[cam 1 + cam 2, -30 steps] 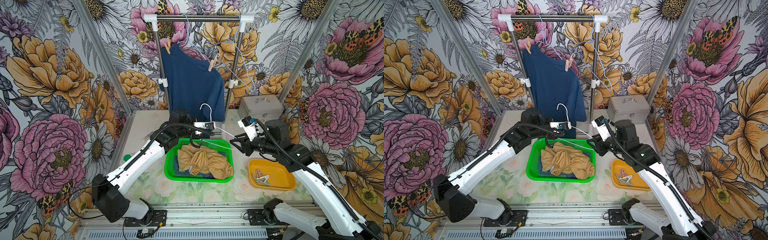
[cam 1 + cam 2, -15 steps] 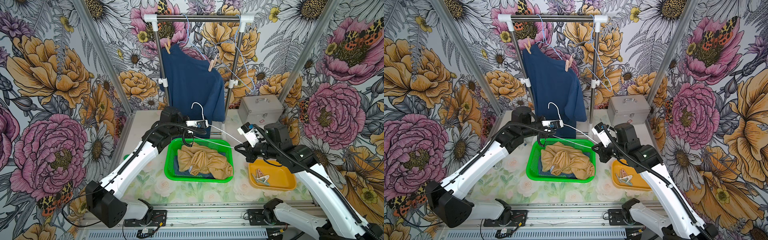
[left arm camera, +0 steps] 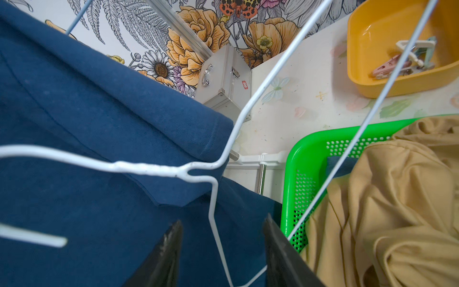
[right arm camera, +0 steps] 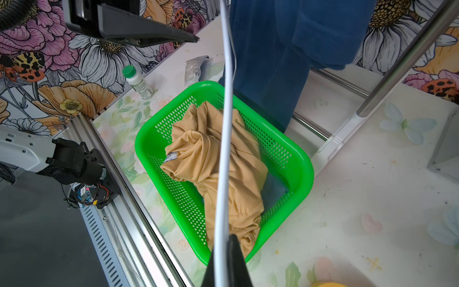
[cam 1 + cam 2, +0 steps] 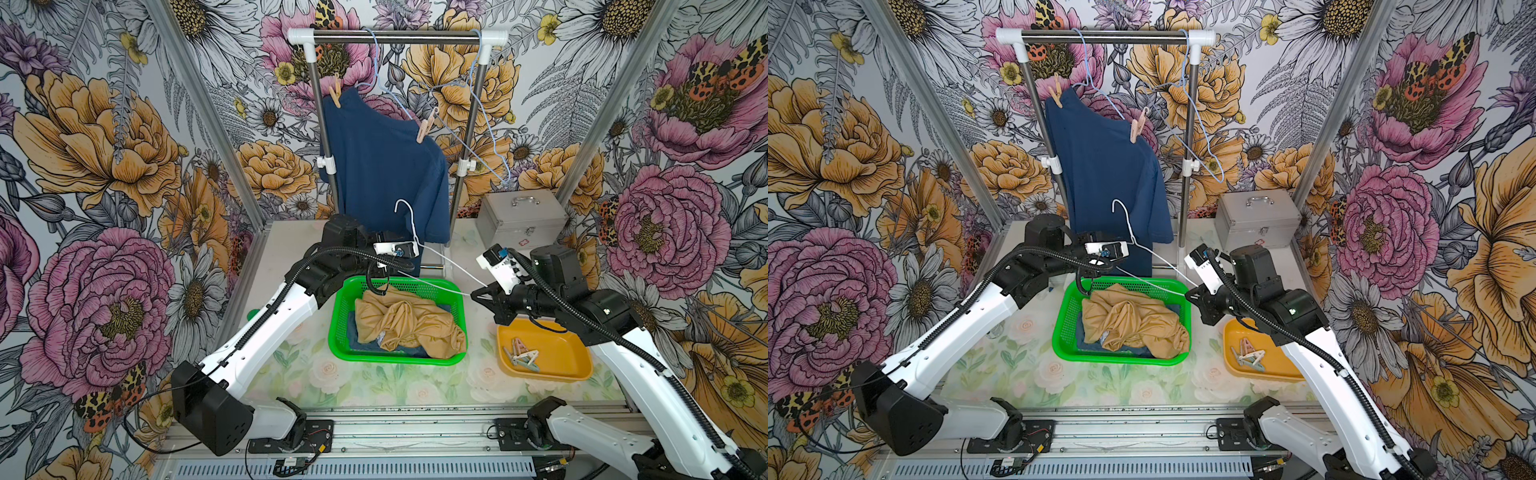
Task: Remove the clothespins securing t-shirts to the hanger
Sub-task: Place the hanger on the clothes rail.
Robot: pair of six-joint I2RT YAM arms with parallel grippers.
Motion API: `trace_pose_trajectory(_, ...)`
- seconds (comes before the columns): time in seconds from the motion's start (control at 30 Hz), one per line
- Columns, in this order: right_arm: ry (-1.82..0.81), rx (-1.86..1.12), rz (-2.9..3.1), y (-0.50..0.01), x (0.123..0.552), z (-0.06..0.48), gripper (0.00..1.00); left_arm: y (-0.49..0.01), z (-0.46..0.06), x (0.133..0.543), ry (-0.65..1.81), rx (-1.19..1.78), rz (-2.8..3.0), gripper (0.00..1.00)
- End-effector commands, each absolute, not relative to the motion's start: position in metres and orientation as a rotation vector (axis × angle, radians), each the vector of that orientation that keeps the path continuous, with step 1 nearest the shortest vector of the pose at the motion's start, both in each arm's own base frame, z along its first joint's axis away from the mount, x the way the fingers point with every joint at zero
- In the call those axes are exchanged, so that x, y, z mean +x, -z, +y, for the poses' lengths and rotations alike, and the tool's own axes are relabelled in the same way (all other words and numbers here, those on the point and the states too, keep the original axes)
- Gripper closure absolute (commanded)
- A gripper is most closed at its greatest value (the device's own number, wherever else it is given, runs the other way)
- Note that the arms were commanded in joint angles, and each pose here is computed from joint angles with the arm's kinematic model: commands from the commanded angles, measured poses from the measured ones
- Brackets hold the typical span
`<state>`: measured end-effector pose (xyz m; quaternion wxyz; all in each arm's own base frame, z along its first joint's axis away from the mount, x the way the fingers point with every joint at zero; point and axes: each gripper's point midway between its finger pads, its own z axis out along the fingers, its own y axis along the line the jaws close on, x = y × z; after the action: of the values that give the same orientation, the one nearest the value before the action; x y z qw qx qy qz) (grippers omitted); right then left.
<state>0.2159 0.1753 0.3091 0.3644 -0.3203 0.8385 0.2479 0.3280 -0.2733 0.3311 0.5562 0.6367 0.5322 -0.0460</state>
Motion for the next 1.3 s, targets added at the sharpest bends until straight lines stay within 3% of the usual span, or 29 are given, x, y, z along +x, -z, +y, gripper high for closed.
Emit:
trace_pose_trajectory(0.0,-0.593,-0.838,2.061,-0.333,0.217,0.172,1.0,-0.355,-0.268,0.319,0.131,1.462,1.228,0.41)
trace_pose_trajectory(0.33,-0.502,-0.902,1.914,-0.356,0.202,0.161,1.0,-0.383,-0.253,0.297,0.272,1.324,1.267,0.29)
trace_pose_trajectory(0.7,-0.406,-0.836,1.621,-0.442,0.188,0.146,1.0,-0.417,-0.244,0.27,0.384,1.177,1.245,0.27)
trace_pose_trajectory(0.97,-0.314,-0.729,1.451,-0.503,0.18,0.127,1.0,-0.424,-0.254,0.27,0.441,1.123,1.23,0.26)
trace_pose_trajectory(1.27,-0.157,-0.604,1.423,-0.533,0.185,0.098,1.0,-0.448,-0.277,0.284,0.501,1.075,1.187,0.25)
